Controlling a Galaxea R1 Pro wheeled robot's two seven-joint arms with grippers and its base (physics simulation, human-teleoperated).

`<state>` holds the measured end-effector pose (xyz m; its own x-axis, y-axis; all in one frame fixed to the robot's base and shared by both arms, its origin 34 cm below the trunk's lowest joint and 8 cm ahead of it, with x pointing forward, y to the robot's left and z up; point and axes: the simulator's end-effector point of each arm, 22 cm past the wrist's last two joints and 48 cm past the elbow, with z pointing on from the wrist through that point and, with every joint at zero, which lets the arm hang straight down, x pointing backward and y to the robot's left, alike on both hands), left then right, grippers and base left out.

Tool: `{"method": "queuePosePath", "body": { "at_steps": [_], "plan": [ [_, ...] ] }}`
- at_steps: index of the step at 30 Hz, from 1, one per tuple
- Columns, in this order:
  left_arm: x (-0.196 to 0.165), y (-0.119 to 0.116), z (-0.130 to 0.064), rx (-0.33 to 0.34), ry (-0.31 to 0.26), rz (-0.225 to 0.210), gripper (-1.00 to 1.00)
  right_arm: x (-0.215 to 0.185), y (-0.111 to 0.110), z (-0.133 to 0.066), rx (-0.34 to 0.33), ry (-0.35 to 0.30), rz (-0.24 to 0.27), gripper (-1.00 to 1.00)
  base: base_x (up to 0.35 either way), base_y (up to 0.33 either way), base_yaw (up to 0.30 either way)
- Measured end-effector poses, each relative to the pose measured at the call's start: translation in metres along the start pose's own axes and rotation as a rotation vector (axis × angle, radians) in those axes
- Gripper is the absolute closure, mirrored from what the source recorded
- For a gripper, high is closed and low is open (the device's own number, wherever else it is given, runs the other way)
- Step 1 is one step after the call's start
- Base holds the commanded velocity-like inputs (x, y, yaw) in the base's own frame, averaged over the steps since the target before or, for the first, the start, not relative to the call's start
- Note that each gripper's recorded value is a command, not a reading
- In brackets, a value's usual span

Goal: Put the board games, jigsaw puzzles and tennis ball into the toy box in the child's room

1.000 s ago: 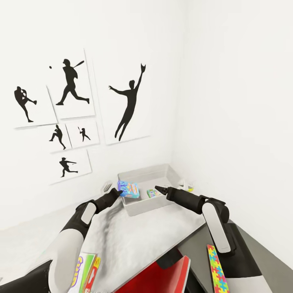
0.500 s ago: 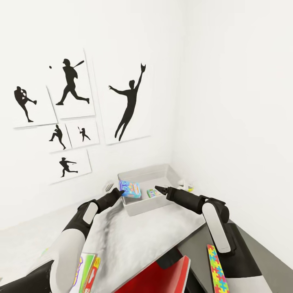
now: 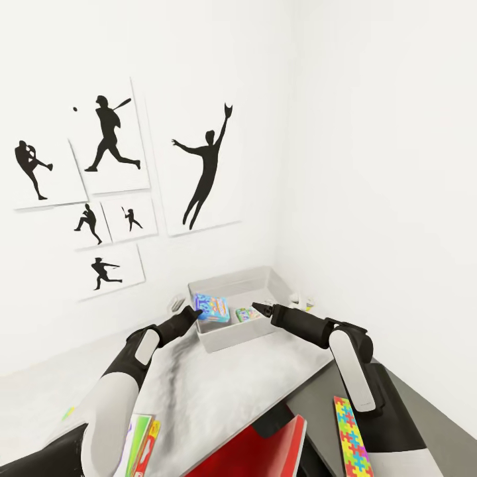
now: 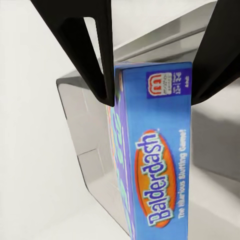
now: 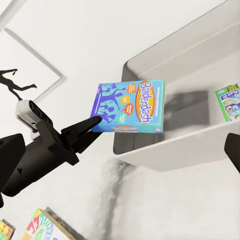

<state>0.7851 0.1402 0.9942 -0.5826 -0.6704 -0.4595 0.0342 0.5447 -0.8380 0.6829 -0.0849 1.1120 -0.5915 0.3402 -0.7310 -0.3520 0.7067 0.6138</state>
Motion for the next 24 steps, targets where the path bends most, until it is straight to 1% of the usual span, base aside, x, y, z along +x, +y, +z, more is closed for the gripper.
{"method": "queuePosePath", "body": {
  "at_steps": [12,18,24],
  "plan": [
    [-0.0001,0.0,0.0,0.0,-0.001,0.0,1.0,-0.0007,0.0,0.0,0.0,-0.003,-0.001,-1.0,0.0,0.0,-0.007],
    [-0.003,0.0,-0.0001,0.0,-0.013,0.007,1.0,-0.0006,0.0003,0.0,-0.001,-0.002,0.0,-1.0,0.0,0.0,-0.038],
    [-0.003,-0.0003,0.0002,0.001,-0.015,0.007,1.0,-0.0005,0.0003,0.0,-0.001,-0.002,0.001,-1.0,0.0,0.0,-0.003]
  ]
}}
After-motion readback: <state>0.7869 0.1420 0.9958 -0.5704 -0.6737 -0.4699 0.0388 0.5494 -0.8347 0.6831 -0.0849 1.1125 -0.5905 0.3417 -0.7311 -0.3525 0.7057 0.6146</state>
